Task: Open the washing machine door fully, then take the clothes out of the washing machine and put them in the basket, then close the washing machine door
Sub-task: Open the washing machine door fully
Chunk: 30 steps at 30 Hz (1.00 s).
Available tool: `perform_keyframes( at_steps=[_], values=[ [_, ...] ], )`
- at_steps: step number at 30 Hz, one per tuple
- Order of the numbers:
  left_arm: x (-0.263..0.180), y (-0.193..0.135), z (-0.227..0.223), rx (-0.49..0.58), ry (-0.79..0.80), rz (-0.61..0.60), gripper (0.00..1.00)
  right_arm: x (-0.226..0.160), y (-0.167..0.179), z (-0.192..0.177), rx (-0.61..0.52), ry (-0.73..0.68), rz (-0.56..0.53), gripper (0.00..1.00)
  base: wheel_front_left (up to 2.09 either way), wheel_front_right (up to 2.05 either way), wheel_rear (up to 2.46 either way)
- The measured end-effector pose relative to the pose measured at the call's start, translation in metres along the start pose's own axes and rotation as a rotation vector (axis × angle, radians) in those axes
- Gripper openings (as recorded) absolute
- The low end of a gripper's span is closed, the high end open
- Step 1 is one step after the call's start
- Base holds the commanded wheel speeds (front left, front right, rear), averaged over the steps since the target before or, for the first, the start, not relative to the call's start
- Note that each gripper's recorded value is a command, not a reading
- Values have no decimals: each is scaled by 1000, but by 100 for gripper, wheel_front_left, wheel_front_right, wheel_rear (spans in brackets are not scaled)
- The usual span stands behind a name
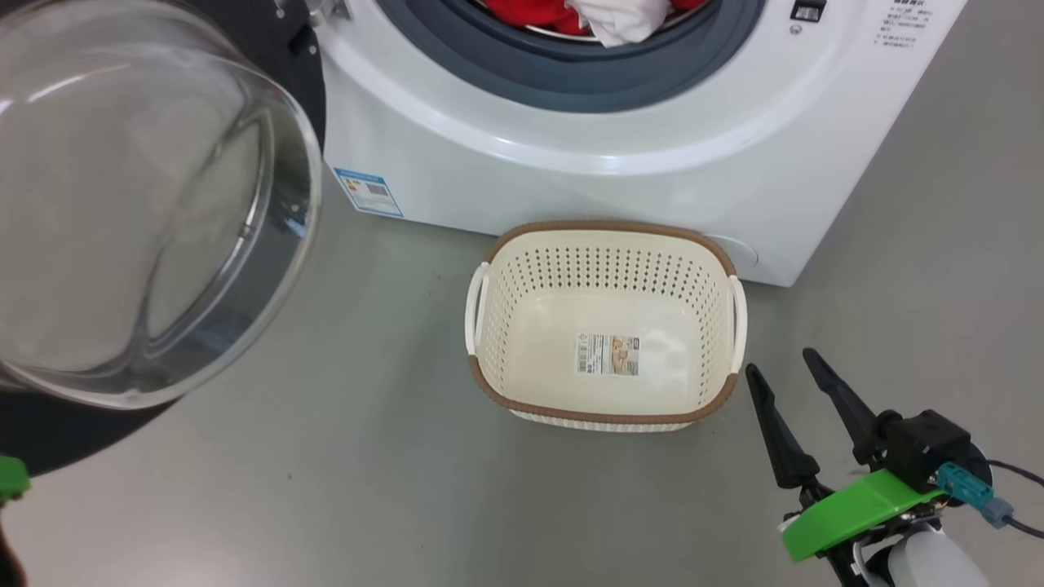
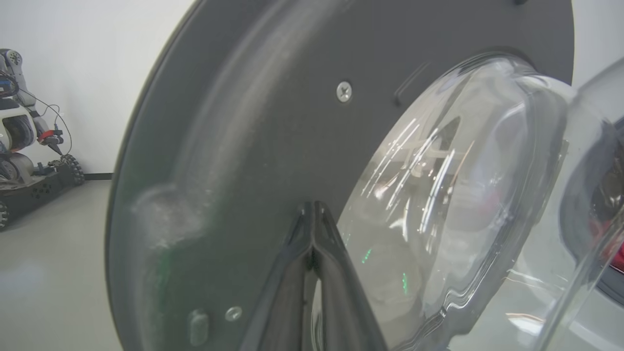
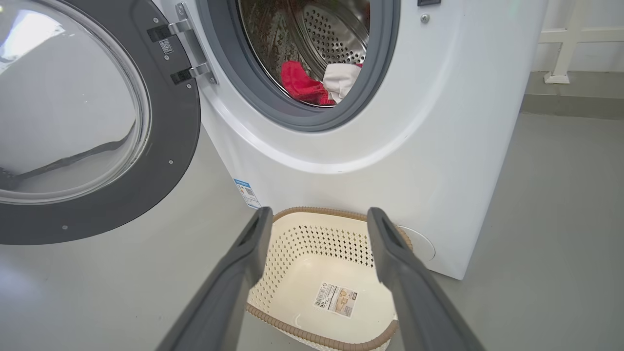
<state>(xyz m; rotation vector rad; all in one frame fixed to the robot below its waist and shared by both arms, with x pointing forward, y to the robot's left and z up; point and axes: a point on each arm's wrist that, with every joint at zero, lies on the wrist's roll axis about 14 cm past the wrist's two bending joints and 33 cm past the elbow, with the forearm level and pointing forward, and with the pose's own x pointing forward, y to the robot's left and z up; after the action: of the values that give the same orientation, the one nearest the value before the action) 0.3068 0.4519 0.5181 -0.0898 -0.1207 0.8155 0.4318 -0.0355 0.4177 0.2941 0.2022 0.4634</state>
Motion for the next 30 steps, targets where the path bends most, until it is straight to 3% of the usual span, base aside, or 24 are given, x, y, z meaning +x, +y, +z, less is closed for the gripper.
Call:
perform_keyframes(
  at_steps=[13,30],
  values=[
    [23,-1,-13,21,30,24,0,8,-15,-8,7,15,-20,100,0,0,0],
    [-7,-2,-22,3,65,-12,0,4,-2,13,-9,-37,-6,100,0,0,0]
  ],
)
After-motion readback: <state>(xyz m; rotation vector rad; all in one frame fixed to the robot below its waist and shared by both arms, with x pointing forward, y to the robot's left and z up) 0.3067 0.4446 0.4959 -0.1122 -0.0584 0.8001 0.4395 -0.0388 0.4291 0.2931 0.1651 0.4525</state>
